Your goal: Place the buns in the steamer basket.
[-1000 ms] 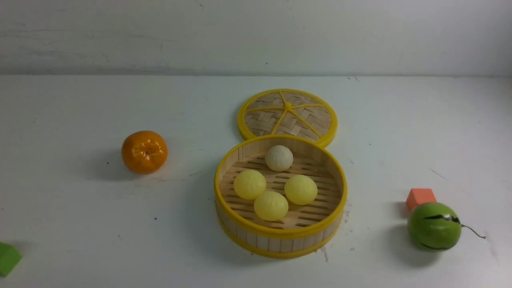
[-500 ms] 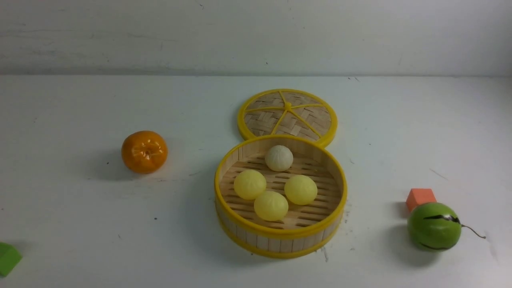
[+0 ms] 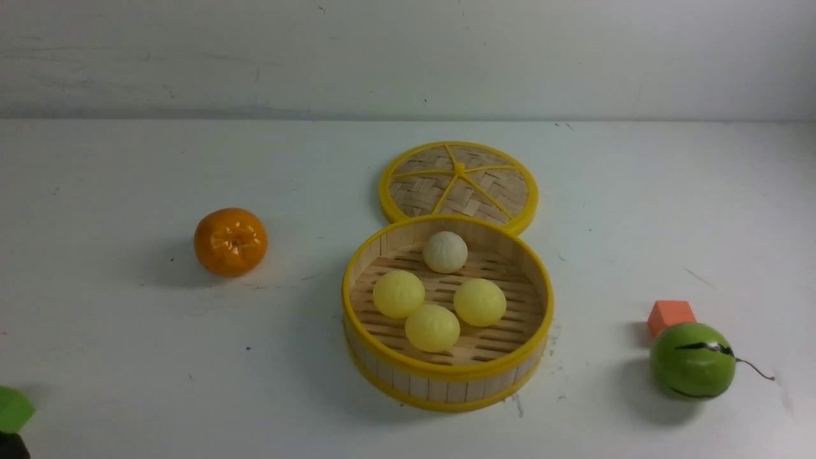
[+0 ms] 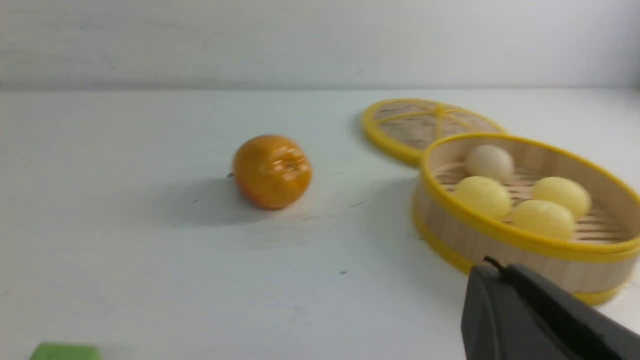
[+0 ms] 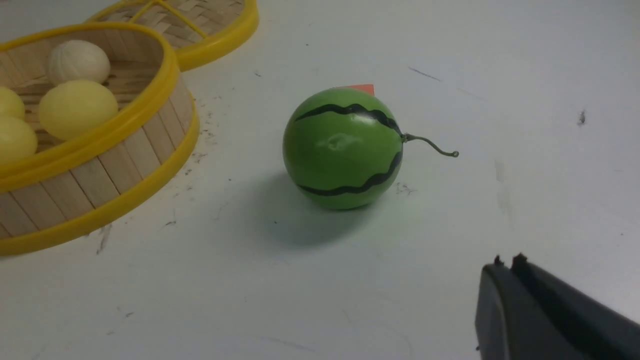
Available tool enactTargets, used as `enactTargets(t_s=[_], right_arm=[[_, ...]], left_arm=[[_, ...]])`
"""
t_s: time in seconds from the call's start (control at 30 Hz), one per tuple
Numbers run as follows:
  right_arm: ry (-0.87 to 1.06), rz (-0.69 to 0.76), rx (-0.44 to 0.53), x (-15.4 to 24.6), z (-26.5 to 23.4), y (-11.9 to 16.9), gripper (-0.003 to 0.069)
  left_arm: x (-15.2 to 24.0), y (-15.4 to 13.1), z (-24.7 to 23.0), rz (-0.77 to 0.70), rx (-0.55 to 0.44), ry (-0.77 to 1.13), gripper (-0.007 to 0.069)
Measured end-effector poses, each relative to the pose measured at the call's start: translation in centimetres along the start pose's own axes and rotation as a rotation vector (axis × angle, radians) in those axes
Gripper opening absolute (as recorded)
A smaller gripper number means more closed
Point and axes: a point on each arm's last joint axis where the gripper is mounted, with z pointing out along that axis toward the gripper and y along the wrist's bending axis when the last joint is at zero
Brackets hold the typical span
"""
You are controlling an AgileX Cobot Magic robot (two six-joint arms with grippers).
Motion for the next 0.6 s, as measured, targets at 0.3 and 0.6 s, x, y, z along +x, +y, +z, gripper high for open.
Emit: enactTargets(t_s=[0.3,0.6], right_arm=[[0.000,0.000,0.000,0.0,0.0,0.0,0.0011],[0.000,0.000,0.000,0.0,0.0,0.0,0.0022]], left_arm=[[5.7,1.3,1.3,-0.186,-0.146,0.175,-0.0013],[5.6,1.3,1.3,-0.256,-0.152,0.160,-0.0013]])
